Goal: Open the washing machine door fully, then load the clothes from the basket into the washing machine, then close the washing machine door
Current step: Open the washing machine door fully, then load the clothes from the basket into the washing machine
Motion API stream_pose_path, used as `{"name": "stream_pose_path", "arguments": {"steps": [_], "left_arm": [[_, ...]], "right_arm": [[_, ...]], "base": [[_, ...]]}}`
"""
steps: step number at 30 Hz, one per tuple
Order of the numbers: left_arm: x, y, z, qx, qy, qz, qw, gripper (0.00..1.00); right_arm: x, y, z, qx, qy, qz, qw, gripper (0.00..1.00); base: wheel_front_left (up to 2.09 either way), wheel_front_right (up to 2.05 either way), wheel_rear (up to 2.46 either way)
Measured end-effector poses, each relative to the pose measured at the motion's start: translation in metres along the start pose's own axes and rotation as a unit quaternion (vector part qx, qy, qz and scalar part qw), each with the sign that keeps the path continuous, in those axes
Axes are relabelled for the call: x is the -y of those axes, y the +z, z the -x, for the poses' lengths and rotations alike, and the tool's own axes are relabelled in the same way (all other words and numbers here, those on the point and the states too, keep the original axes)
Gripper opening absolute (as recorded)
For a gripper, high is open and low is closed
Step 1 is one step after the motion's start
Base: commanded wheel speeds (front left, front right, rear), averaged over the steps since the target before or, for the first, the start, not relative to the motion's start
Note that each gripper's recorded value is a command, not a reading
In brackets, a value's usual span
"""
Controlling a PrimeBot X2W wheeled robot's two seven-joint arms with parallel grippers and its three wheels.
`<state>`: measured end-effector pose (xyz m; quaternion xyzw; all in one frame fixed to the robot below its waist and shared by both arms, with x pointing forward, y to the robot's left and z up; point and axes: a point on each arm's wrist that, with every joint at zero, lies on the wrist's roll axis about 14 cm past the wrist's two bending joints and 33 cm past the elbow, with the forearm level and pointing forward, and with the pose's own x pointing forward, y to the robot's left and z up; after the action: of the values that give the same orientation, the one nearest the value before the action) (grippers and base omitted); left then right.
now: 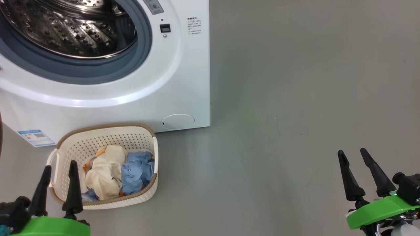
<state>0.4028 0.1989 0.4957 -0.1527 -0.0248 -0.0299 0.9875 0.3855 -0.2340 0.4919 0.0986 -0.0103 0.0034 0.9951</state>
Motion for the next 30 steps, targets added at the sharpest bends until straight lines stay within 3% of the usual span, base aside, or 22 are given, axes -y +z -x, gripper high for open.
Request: {"name": "stream_pose_path", "arguments": {"steps": [9,30], "left_arm": [[0.0,-0.003,0.001,-0.006,-0.001,0.009,1.0,1.0],[-0.008,-0.013,-0.004,-0.021,0.004,0.007,1.0,1.0]], "right_arm": [[-0.002,-0.001,-0.001,0.0,0.002,-0.001,1.0,1.0],[-0.001,-0.012,-0.004,-0.014,-0.002,-0.006,1.0,1.0]], "base": [[0.2,-0.48,0.29],[0.82,-1.62,0.8]]}}
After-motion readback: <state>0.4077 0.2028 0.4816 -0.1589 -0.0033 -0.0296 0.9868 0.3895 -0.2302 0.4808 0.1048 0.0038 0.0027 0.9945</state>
